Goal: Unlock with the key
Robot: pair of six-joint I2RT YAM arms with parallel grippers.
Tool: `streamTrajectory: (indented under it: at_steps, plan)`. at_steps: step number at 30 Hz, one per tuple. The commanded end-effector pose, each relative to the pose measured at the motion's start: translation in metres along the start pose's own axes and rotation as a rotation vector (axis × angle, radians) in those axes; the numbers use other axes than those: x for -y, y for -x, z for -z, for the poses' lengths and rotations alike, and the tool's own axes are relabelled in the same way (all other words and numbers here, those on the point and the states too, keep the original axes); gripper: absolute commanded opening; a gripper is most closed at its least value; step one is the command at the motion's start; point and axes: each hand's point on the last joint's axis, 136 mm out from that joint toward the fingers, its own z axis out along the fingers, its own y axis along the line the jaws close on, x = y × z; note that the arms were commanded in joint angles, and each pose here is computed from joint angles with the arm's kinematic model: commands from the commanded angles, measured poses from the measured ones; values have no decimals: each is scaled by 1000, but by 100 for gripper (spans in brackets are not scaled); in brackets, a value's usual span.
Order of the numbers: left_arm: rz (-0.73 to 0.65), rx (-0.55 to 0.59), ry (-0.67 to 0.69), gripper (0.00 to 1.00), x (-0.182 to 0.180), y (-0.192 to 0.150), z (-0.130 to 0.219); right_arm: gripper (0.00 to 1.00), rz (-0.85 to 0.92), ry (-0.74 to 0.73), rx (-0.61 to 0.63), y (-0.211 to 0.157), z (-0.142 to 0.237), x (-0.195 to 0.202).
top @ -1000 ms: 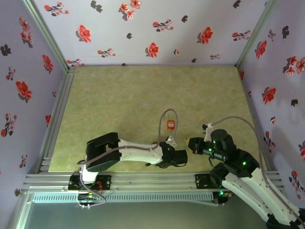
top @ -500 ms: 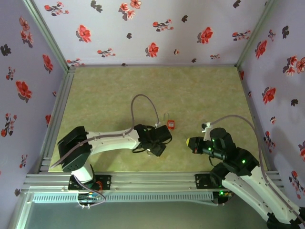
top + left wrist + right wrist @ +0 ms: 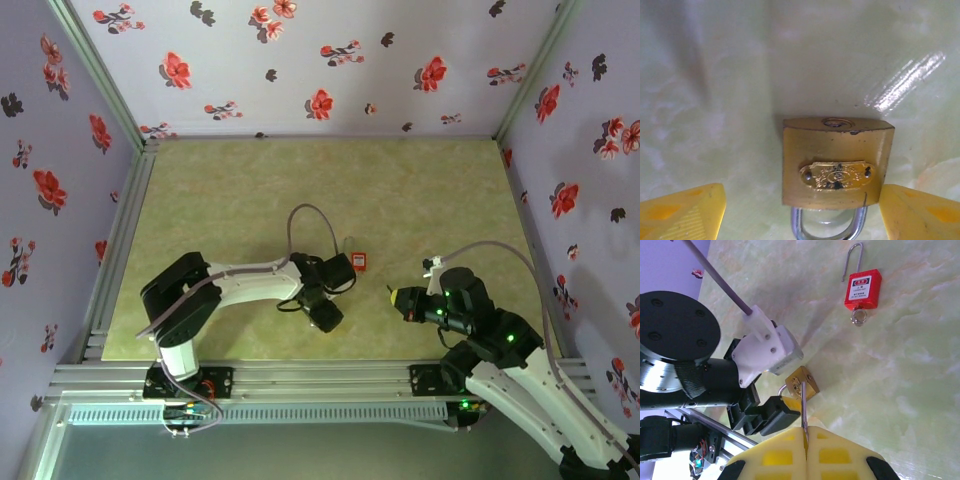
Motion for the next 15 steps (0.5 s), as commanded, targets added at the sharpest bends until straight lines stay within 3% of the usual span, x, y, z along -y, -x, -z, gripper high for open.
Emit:
streamTrajectory:
  at_steps: [1, 15]
  plan:
    - [-77, -20, -51, 80, 10, 3, -5, 1, 2, 16, 8, 3, 0, -4]
    - [-108, -18, -33, 78, 17, 15, -5, 1, -3, 14, 3, 2, -4, -2]
